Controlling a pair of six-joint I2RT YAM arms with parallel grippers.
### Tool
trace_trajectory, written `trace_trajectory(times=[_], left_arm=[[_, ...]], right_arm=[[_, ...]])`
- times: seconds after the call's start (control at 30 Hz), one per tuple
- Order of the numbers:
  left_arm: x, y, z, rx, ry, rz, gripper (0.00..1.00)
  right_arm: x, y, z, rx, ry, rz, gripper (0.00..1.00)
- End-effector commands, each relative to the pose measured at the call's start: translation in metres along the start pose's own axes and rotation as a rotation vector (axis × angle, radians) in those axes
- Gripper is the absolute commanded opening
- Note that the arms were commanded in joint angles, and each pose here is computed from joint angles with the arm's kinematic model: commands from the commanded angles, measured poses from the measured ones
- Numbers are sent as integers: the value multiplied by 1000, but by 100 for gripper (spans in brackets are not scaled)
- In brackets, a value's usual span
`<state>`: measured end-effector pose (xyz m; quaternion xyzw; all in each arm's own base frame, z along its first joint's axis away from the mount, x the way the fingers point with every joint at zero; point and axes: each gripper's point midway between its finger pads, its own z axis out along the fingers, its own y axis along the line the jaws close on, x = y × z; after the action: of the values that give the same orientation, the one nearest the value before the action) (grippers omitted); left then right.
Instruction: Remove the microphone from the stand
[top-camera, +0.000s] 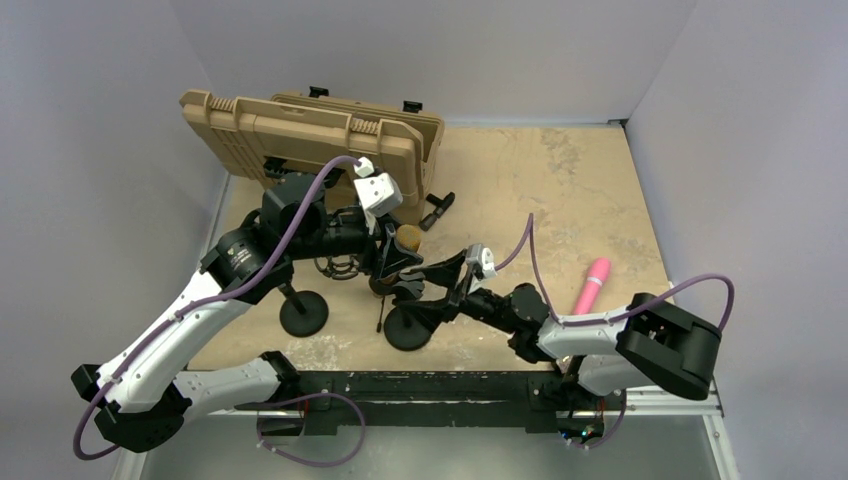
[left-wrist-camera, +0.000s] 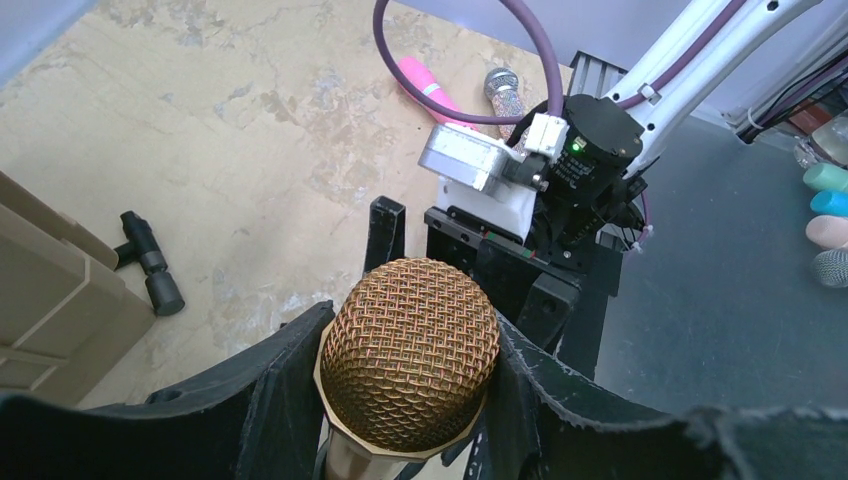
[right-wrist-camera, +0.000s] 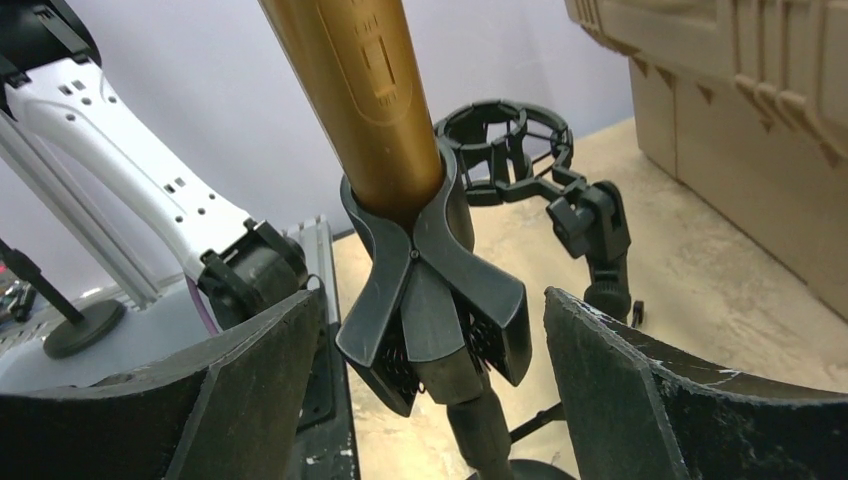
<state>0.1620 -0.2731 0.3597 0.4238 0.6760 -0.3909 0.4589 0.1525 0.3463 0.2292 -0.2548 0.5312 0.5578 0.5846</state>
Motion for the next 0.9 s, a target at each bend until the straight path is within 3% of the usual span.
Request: trace_trajectory(times=[0.0, 0.47, 0.6, 0.73, 0.87], left_arm=[[-16, -2, -9, -5, -45, 64, 0], [-14, -3, -6, 10, -45, 60, 0], [-15, -3, -5, 13, -46, 59, 0], [-17, -3, -4, 16, -49, 58, 0], [-19, -4, -4, 17, -54, 55, 0]], right_arm=[[-15, 12, 14, -48, -55, -27, 80], [-25, 7, 18, -14, -89, -70, 74], [-26, 9, 17, -22, -93, -77, 65], [-24, 11, 17, -38, -85, -78, 49], [-20, 10, 17, -31, -74, -67, 47]])
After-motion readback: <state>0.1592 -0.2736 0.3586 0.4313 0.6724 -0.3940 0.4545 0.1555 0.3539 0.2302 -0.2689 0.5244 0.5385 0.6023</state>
